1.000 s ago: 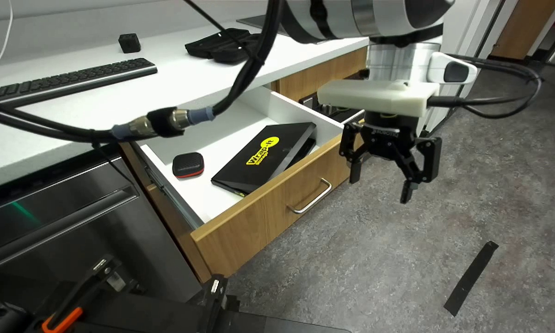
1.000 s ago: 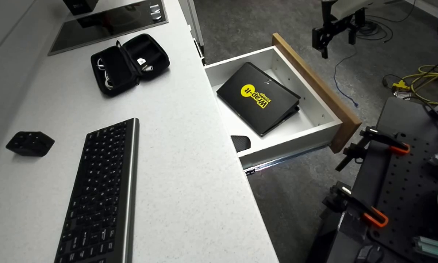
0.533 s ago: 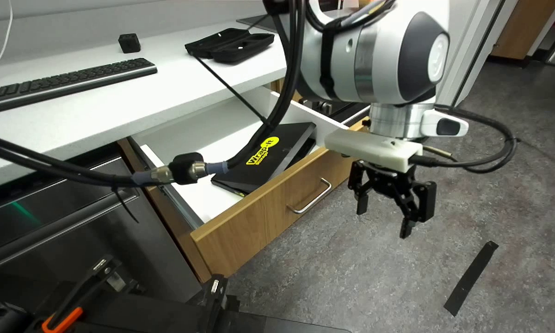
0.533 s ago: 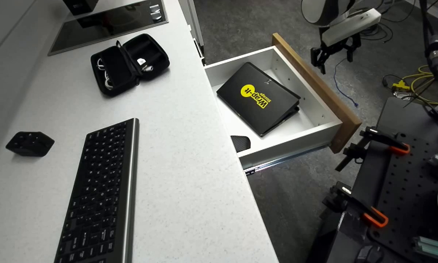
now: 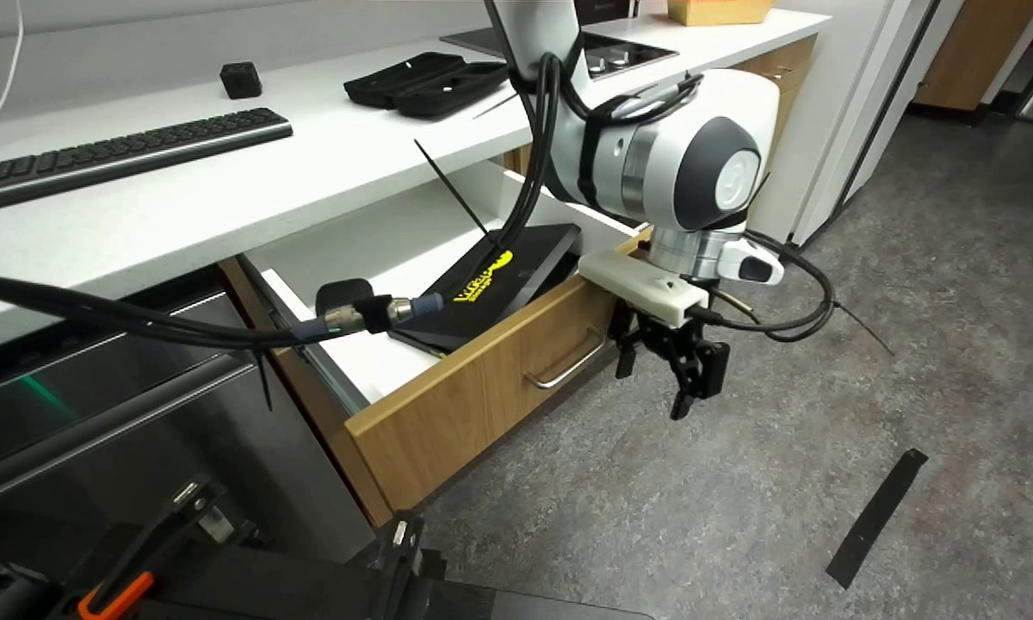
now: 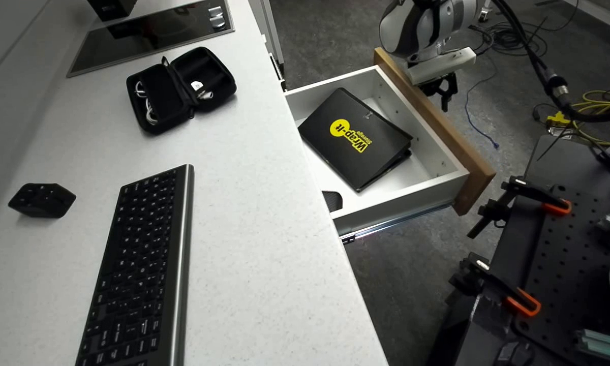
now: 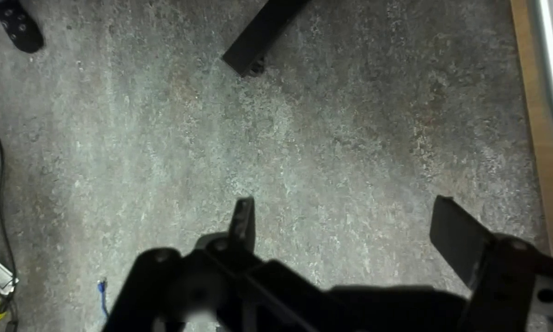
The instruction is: Close the drawer
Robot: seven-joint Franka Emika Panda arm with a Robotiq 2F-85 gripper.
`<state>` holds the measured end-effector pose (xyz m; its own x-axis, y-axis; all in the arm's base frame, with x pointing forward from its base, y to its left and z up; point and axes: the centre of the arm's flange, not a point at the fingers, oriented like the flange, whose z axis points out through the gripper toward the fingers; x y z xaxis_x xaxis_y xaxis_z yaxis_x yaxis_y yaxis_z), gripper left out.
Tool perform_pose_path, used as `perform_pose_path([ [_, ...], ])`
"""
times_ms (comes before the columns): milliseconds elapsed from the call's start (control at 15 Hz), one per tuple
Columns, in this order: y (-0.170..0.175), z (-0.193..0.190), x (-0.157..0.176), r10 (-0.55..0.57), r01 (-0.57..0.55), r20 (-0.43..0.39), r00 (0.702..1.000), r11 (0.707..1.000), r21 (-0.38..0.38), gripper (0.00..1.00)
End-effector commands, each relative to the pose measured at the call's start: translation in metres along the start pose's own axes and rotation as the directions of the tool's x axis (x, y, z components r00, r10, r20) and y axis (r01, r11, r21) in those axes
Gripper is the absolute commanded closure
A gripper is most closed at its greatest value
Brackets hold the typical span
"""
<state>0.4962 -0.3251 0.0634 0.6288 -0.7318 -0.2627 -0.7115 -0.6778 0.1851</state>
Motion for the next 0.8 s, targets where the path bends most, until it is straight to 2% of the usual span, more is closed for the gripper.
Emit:
perform_pose_path([
  [0, -0.042, -0.007, 0.016, -0.076, 0.073, 0.036, 0.997, 0.995, 0.066, 0.00],
  [333, -0.119, -0.019, -0.001, -0.221, 0.214, 0.106, 0.970, 0.974, 0.072, 0.00],
  [733, -0.194, -0.039, -0.022, -0.303, 0.294, 0.161, 0.939, 0.953, 0.077, 0.00],
])
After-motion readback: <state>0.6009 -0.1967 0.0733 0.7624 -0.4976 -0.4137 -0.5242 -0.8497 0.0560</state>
